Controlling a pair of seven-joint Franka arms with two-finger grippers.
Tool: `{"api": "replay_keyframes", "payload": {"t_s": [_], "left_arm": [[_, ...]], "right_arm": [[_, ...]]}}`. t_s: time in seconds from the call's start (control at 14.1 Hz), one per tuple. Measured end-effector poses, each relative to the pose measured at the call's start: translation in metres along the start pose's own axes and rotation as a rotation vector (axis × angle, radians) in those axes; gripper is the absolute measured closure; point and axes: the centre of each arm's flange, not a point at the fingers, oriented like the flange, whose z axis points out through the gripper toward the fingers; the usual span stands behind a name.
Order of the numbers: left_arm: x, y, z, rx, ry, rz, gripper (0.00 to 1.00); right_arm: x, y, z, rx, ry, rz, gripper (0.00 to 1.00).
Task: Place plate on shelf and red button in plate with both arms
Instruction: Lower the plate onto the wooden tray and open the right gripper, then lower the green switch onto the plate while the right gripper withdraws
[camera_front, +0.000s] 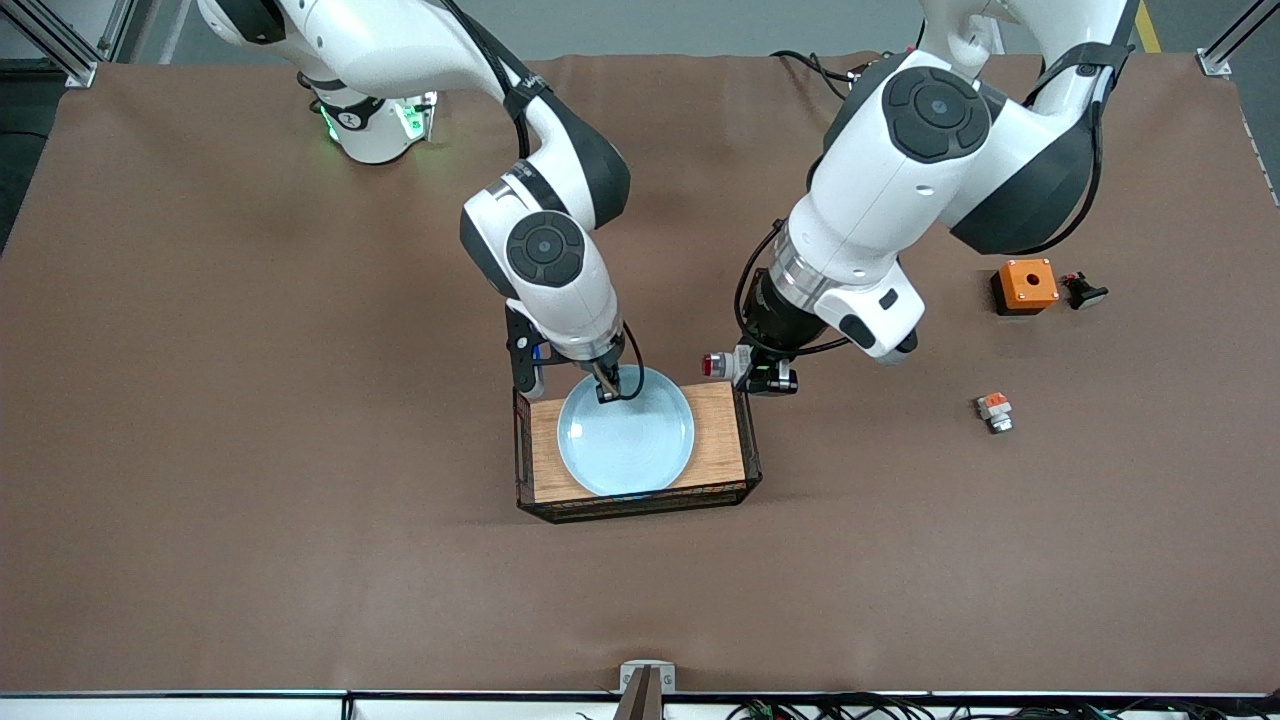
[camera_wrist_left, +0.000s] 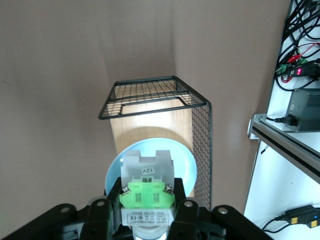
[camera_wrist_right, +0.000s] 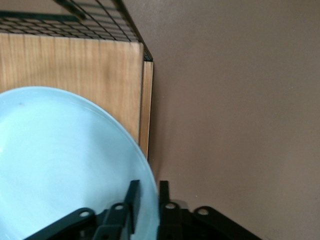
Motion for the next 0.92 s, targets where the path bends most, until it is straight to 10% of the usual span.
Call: {"api": "replay_keyframes", "payload": {"t_s": [0.5,0.92], "left_arm": [[-0.031,-0.008,0.039,-0.044,-0.008,-0.006,0.59],[-0.067,-0.024,0.101,-0.107,0.037,0.024,0.59]], "right_arm": [[0.003,0.002,-0.033,-0.021,0.023,-0.009,0.02],[0.032,0.042,-0.172,-0.072,0.039,-0.227,0.0]]}}
